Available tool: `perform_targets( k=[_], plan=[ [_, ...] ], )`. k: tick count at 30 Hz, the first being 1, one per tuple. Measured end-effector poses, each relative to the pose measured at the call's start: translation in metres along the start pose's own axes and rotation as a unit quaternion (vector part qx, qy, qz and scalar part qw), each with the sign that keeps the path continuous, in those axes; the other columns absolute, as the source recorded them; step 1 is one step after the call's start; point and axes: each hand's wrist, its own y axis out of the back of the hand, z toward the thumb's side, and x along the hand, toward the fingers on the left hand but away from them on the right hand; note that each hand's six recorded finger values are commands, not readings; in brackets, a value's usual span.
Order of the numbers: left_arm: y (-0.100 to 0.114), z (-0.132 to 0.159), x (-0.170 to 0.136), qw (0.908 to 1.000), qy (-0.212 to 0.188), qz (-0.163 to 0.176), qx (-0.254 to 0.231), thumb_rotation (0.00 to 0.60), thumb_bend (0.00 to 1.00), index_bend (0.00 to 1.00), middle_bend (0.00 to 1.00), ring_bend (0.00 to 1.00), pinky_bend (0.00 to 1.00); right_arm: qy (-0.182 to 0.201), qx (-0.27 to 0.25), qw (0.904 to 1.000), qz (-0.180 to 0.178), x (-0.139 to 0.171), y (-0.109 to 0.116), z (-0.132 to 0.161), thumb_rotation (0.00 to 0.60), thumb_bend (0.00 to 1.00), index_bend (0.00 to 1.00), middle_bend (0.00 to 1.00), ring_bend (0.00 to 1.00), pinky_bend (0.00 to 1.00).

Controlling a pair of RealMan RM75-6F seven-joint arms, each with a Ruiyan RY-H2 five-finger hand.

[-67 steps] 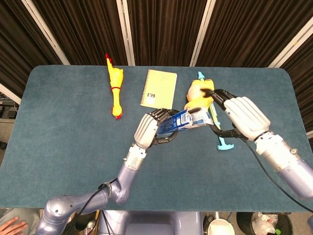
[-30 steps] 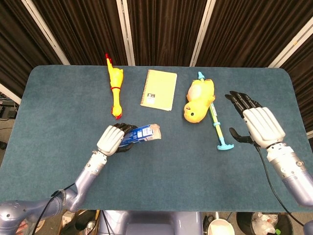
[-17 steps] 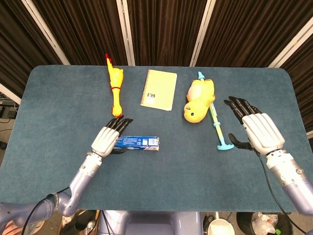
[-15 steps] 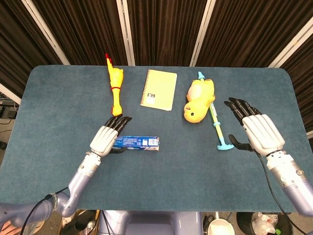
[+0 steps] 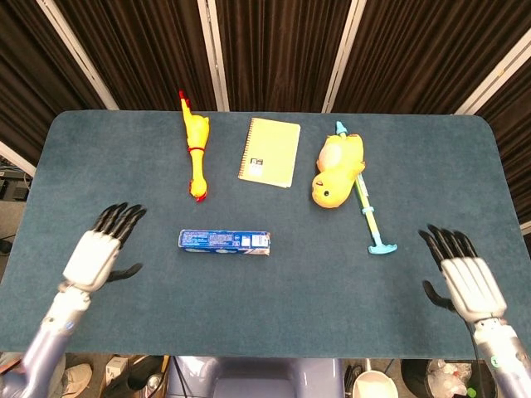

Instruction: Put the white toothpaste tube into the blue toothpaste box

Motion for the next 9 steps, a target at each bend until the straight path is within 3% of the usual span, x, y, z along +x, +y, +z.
perform_targets(
  k=[5, 9],
  plan=[
    [0.011, -0.018, -0.046, 0.9997, 0.018, -0.006, 0.017, 0.600, 0.20, 0.04, 0.03, 0.02, 0.04, -0.052, 0.016, 0.9983, -0.022, 0.023, -0.028, -0.028, 0.600, 0.40, 0.00, 0.00, 0.00, 0.00],
    [0.014, -0.034, -0.071, 0.9988, 0.041, -0.013, 0.025, 0.600, 0.20, 0.03, 0.03, 0.02, 0.04, -0.074, 0.031, 0.9954, -0.051, 0.037, -0.032, -0.043, 0.600, 0.40, 0.00, 0.00, 0.00, 0.00]
  ],
)
